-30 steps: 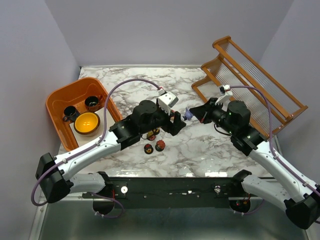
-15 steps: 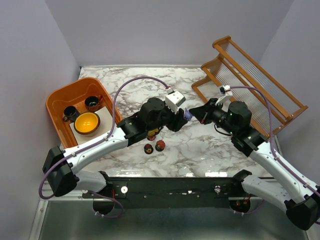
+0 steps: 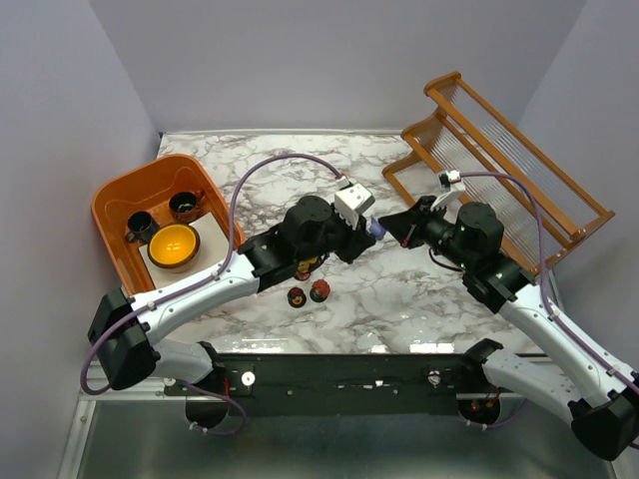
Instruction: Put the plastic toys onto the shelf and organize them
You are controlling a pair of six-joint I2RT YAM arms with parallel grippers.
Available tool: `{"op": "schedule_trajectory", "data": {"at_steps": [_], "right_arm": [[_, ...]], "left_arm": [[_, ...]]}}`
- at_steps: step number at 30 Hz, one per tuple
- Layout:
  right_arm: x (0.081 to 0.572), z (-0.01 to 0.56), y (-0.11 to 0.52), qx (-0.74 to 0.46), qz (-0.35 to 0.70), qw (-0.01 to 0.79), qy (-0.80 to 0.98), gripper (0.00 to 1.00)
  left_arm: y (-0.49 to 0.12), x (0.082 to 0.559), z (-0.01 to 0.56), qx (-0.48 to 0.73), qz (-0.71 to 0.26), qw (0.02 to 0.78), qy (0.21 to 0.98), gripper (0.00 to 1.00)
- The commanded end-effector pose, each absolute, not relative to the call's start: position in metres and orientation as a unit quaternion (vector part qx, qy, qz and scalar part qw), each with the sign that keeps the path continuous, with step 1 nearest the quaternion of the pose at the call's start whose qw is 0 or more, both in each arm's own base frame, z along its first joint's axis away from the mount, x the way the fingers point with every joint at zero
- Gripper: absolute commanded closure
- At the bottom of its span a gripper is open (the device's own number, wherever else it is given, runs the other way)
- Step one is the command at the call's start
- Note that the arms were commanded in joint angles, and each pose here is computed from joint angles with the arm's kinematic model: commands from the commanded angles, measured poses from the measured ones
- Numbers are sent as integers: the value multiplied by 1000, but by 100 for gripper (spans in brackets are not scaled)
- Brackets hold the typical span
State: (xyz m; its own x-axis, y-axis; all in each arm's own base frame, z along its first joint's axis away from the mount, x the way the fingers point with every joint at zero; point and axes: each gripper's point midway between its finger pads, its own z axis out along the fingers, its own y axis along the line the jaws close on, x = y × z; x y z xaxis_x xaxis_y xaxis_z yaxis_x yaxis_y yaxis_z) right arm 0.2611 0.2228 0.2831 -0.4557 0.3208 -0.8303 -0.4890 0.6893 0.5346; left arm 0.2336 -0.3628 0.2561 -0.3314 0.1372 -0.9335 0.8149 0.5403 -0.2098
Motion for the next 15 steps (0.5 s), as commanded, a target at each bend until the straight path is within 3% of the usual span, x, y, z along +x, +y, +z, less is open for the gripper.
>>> {"op": "schedule_trajectory", "data": {"at_steps": [1,7,10,15], "right_arm": [[251,296,229,-78,413,520,744,93],[248,303,227,-90,408,524,742,43],[246,309,226,-110,398,529,741,28],[236,317,226,-206,363,528,740,16]], "left_arm": [[-364,230,263,335,-364,491,717,100],[-353,223,261,382,-353,503,690,100],[-345,220,263,403,-359,512,669,100],[-322,216,263,437,-395,502,634,100]]}}
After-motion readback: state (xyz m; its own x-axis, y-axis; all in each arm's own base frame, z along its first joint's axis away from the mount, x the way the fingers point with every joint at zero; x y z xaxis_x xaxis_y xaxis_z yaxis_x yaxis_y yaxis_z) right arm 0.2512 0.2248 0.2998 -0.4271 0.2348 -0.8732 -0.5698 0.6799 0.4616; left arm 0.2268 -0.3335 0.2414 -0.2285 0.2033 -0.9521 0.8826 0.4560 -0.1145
